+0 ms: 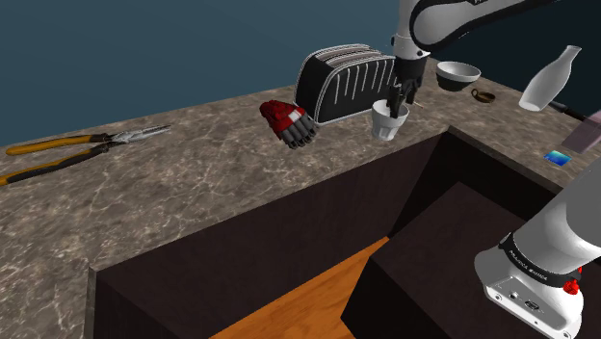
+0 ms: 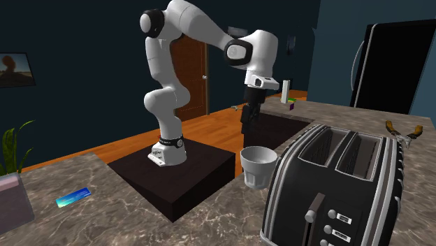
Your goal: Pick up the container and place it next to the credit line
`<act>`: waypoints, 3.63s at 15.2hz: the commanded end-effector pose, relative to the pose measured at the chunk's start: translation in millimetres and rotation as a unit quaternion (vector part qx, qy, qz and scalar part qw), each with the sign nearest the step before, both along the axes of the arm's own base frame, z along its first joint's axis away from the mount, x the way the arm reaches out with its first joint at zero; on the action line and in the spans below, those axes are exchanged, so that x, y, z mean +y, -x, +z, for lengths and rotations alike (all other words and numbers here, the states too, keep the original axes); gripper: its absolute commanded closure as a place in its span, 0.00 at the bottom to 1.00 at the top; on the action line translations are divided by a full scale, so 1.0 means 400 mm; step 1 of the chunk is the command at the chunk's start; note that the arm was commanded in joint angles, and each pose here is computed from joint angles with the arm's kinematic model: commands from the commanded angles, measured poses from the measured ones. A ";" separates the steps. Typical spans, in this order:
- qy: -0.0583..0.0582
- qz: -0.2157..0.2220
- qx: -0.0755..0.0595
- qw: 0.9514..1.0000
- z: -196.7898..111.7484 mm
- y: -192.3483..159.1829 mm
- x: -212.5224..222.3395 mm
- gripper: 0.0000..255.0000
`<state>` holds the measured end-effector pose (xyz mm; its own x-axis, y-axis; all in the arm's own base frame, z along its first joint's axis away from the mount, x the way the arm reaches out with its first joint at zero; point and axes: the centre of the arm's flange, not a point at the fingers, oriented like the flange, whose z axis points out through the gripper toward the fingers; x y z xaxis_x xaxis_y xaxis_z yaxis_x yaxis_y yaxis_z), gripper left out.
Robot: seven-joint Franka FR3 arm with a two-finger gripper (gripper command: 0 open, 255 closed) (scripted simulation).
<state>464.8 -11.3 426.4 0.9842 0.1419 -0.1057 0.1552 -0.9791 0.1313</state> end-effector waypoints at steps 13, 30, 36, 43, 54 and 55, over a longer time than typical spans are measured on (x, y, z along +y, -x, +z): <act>0.019 0.004 -0.015 1.000 -0.196 -0.141 -0.017 0.00; 0.019 0.004 -0.015 1.000 -0.196 -0.141 -0.017 1.00; 0.019 0.004 -0.015 1.000 -0.117 -0.141 -0.017 1.00; 0.019 0.004 -0.015 1.000 -0.024 -0.141 -0.017 1.00; 0.019 0.004 -0.015 1.000 0.121 -0.141 -0.017 1.00; 0.019 0.004 -0.015 1.000 0.134 -0.141 -0.017 1.00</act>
